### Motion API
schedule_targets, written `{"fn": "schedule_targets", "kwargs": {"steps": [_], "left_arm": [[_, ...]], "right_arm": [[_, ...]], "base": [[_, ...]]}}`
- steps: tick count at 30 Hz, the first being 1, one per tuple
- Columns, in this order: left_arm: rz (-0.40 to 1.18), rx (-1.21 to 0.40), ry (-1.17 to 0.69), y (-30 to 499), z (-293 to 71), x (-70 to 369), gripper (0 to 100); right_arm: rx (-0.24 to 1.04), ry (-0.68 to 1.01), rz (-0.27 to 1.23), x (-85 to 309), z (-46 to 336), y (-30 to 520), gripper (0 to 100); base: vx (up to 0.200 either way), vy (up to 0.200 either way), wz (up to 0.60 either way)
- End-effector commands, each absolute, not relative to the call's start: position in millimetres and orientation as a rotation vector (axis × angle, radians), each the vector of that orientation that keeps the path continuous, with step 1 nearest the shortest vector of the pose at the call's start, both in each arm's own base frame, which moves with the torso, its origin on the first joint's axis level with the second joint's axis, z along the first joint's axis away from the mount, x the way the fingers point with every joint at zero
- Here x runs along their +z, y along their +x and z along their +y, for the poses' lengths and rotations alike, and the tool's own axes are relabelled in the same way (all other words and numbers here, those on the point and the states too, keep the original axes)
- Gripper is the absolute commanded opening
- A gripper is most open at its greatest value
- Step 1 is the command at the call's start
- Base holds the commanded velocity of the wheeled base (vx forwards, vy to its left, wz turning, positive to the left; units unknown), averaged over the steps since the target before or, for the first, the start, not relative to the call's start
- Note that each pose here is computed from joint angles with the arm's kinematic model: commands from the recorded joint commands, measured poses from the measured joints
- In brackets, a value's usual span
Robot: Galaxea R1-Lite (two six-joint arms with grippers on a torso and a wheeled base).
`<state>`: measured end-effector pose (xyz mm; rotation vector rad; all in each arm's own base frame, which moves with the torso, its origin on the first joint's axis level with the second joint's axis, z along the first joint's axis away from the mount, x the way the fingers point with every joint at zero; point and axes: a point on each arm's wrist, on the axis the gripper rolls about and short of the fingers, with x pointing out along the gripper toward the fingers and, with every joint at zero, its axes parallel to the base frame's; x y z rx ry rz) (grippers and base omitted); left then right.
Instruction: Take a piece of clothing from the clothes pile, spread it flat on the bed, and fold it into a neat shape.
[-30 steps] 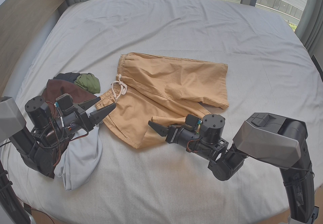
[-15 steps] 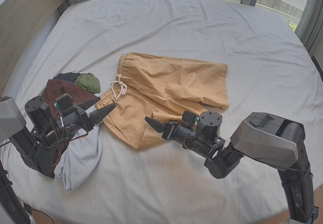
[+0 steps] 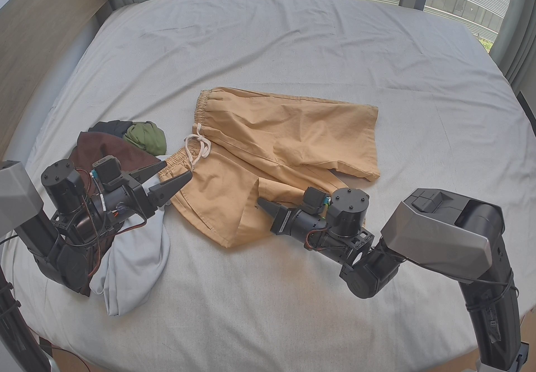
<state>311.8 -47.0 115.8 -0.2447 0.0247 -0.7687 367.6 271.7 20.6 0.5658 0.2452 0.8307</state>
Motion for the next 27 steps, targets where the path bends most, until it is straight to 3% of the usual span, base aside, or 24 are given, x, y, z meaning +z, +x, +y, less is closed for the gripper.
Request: {"fn": "schedule_targets", "kwargs": {"steps": [1, 16, 27], "left_arm": [[0.024, -0.770, -0.244, 311.7, -47.0, 116.1, 100], [0.018, -0.769, -0.244, 312.2, -47.0, 117.5, 100], [0.016, -0.769, -0.244, 312.0, -47.0, 118.0, 100]], "right_arm": [[0.824, 0.565, 0.252, 17.4, 269.5, 366.6, 0], [0.752, 0.537, 0.287, 29.1, 242.2, 340.1, 0], [0.699, 0.461, 0.375, 51.2, 195.6, 283.8, 0]], "base": [[0.000, 0.000, 0.00], [0.000, 0.000, 0.00], [0.000, 0.000, 0.00]]}}
